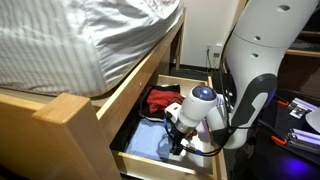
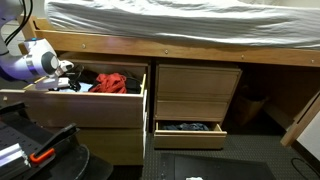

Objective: Remove the blue t-shirt from the topmost drawer on the left then place it back in the drawer

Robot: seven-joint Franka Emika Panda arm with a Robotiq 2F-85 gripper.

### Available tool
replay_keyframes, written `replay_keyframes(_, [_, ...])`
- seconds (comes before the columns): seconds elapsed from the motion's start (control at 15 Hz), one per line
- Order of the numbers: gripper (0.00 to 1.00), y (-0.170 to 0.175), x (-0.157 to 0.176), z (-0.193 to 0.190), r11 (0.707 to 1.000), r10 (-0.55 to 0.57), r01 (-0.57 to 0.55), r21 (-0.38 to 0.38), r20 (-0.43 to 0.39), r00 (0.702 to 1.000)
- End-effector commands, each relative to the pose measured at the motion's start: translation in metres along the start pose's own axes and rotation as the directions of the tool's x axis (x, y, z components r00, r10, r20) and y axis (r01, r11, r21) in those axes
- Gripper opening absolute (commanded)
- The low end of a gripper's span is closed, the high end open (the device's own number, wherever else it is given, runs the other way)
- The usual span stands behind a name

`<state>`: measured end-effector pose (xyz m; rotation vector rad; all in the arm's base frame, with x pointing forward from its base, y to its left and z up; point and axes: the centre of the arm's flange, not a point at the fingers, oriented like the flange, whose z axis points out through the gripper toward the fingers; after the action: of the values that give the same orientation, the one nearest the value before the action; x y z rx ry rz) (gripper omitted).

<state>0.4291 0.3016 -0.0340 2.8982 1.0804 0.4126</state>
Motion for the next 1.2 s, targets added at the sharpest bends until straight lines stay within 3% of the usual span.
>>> replay_keyframes(0.0, [1.0, 0.008, 0.012, 0.021, 1.0, 0.024, -0.025, -0.005, -0.02, 1.0])
replay_keyframes(0.2, [1.0, 0.011, 0.036, 0.042, 0.999, 0.022, -0.025, -0.047, -0.048, 0.999])
replay_keyframes(0.33, [1.0, 0.017, 0.055, 0.053, 0.998, 0.042, -0.044, -0.034, -0.053, 0.998])
replay_keyframes(0.4, [1.0, 0.013, 0.034, 0.03, 0.999, 0.043, -0.044, -0.03, -0.054, 0.998])
replay_keyframes(0.6, [1.0, 0.014, 0.046, 0.041, 0.998, 0.042, -0.044, -0.033, -0.064, 0.997])
replay_keyframes(0.93, [1.0, 0.017, 0.038, 0.054, 0.998, 0.06, -0.06, -0.008, -0.003, 0.998])
replay_keyframes(1.0, [0.75, 0.017, 0.038, 0.055, 0.998, 0.06, -0.06, -0.008, 0.001, 0.998])
replay_keyframes(1.13, [0.67, 0.017, 0.035, 0.053, 0.998, 0.067, -0.067, -0.001, 0.001, 0.998])
